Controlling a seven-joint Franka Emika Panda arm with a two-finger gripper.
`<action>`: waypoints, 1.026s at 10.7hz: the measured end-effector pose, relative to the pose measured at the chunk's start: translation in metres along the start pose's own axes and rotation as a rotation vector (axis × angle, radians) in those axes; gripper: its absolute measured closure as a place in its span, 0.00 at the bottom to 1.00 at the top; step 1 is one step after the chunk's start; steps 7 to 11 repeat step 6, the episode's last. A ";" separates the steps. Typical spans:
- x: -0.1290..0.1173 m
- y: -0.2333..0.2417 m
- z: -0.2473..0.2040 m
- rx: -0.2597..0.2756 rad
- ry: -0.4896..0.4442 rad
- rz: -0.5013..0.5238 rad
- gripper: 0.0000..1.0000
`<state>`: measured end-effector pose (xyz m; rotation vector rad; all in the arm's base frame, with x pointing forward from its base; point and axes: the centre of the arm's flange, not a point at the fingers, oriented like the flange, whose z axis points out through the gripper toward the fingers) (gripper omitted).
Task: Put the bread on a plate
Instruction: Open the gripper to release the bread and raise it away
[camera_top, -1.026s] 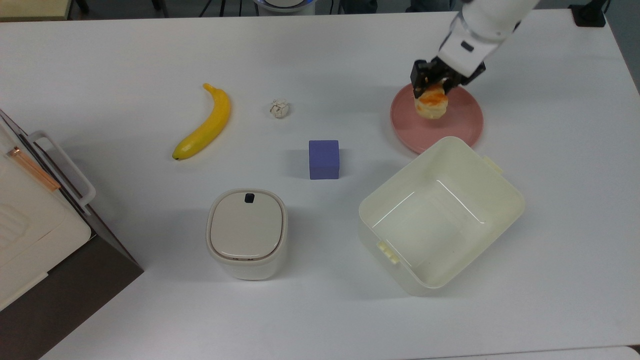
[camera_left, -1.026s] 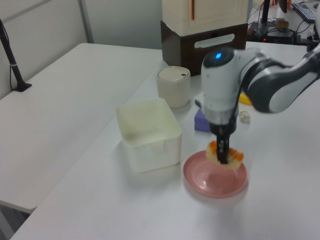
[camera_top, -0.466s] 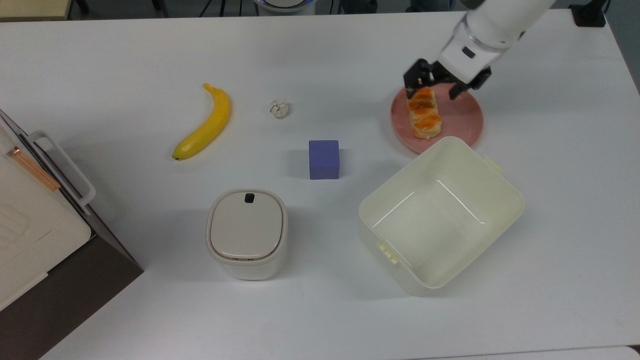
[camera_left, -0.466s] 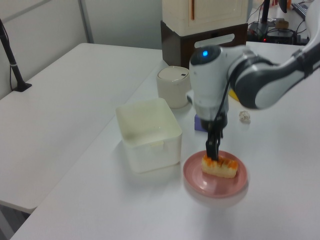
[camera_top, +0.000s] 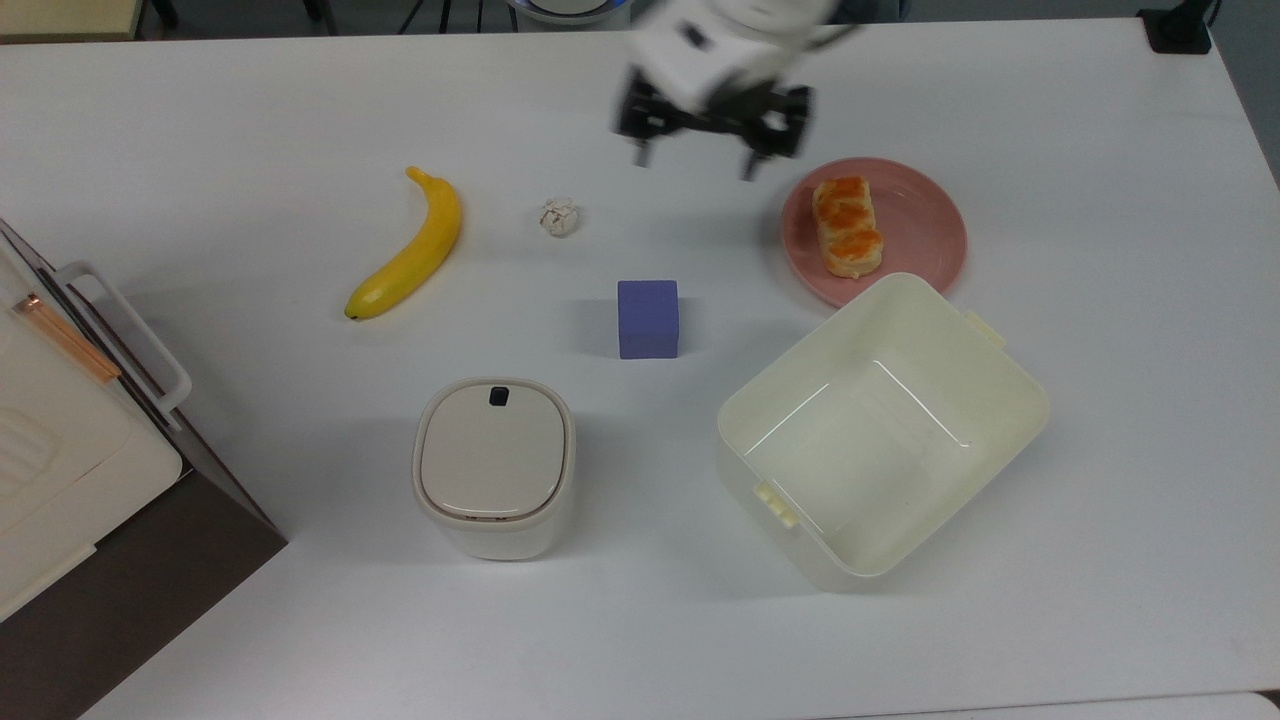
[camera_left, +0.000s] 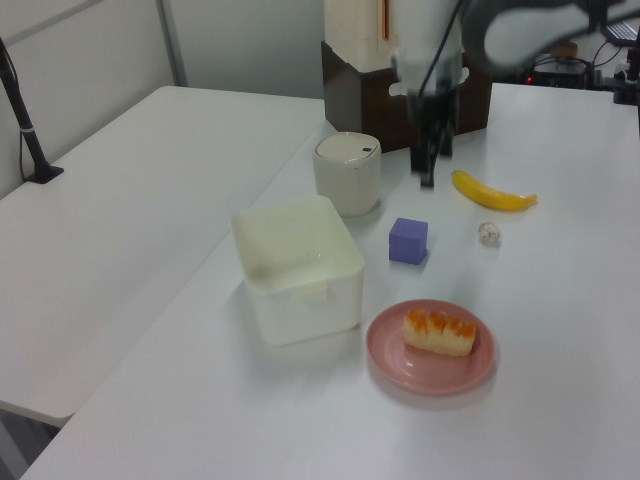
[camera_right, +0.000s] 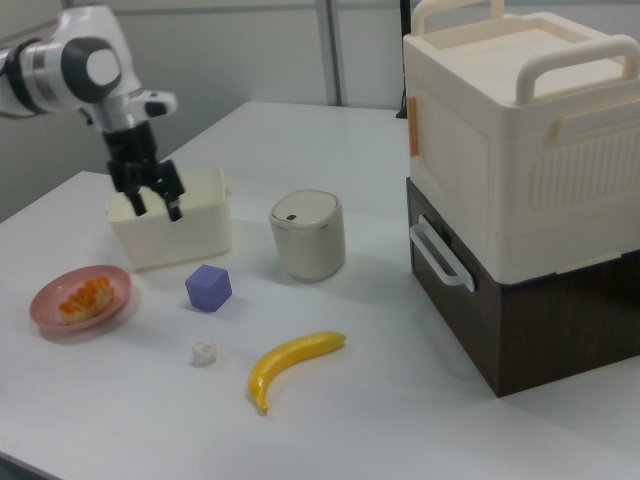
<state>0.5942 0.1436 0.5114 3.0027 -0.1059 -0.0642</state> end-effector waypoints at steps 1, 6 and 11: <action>-0.001 0.039 -0.013 -0.007 -0.006 -0.017 0.00; -0.002 0.147 -0.047 0.073 0.015 0.055 0.00; -0.002 0.147 -0.047 0.073 0.015 0.055 0.00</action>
